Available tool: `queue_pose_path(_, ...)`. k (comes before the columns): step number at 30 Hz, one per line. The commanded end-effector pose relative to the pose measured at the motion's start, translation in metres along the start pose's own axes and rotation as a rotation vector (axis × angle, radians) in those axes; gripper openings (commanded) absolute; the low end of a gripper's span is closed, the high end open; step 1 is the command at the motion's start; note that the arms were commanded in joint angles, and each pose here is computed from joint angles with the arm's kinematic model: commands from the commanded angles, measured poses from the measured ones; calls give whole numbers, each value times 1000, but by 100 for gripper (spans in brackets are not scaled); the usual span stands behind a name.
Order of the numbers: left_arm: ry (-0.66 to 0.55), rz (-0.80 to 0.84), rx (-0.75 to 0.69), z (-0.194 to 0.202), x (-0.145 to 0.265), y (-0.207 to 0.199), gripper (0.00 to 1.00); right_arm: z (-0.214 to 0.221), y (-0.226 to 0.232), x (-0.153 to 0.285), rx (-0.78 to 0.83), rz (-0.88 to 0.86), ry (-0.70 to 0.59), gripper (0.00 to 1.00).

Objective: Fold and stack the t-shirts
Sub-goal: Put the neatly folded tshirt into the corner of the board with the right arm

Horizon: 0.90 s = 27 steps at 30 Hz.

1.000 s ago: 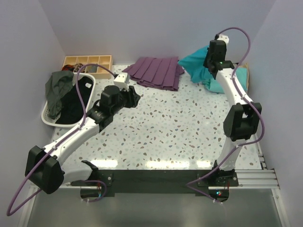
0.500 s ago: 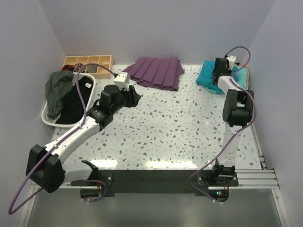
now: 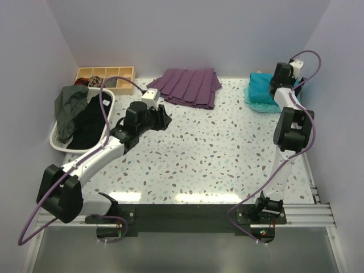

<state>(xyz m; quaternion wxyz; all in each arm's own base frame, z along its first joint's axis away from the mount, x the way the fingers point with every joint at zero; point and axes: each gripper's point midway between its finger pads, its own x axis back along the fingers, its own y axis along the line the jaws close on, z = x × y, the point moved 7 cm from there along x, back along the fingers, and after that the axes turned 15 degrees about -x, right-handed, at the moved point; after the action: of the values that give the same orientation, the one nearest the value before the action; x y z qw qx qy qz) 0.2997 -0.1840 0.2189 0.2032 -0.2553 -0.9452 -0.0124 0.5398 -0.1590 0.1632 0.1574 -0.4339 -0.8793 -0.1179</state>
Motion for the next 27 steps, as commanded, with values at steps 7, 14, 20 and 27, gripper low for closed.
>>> queue_pose_path(7,-92,-6,15,-23,-1,1,51,7,11,76,-37,-135,-26,99)
queue_pose_path(14,-141,-95,13,-39,11,9,51,28,6,161,-19,-284,8,99)
queue_pose_path(20,-208,-151,4,-52,32,14,52,46,6,227,40,-473,133,99)
queue_pose_path(27,-246,-154,29,-52,54,13,52,62,2,321,134,-734,109,99)
